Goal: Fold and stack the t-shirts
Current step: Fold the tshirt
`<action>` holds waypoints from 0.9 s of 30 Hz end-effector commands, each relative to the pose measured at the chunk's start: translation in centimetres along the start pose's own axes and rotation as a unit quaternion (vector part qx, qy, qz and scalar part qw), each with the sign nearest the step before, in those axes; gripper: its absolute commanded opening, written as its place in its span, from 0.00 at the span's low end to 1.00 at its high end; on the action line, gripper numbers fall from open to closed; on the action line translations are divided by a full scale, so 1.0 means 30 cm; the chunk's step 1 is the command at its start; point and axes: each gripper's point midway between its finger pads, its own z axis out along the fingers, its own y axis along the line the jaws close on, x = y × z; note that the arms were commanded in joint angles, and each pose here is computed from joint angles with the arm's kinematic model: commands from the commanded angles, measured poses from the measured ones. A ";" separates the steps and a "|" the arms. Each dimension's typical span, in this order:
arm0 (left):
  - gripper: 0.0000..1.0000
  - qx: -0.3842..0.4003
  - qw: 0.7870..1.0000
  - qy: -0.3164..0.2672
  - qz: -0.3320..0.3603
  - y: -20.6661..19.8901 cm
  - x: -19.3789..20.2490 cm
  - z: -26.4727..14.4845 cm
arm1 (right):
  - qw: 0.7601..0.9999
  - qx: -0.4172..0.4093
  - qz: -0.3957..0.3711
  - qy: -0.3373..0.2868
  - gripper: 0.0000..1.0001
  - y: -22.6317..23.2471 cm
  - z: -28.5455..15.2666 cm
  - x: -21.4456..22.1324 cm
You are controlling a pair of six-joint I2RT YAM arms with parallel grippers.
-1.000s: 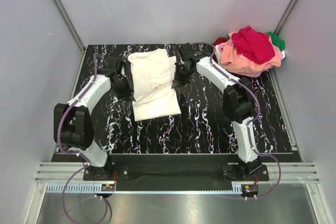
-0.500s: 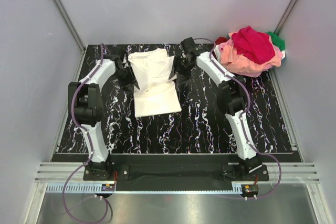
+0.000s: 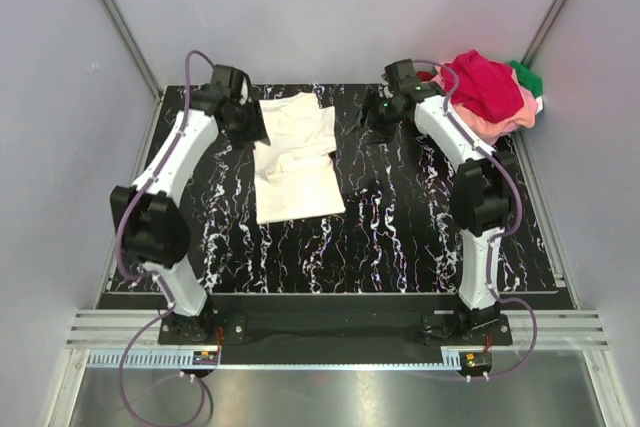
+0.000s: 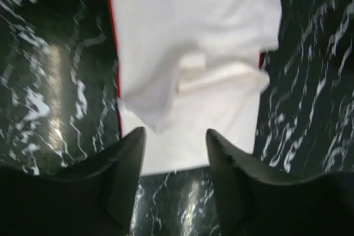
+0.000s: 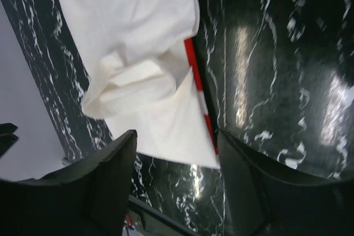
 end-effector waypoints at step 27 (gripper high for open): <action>0.22 -0.116 0.987 0.112 0.022 0.143 0.224 0.384 | 0.993 -0.010 -0.056 0.104 0.15 0.095 0.409 0.210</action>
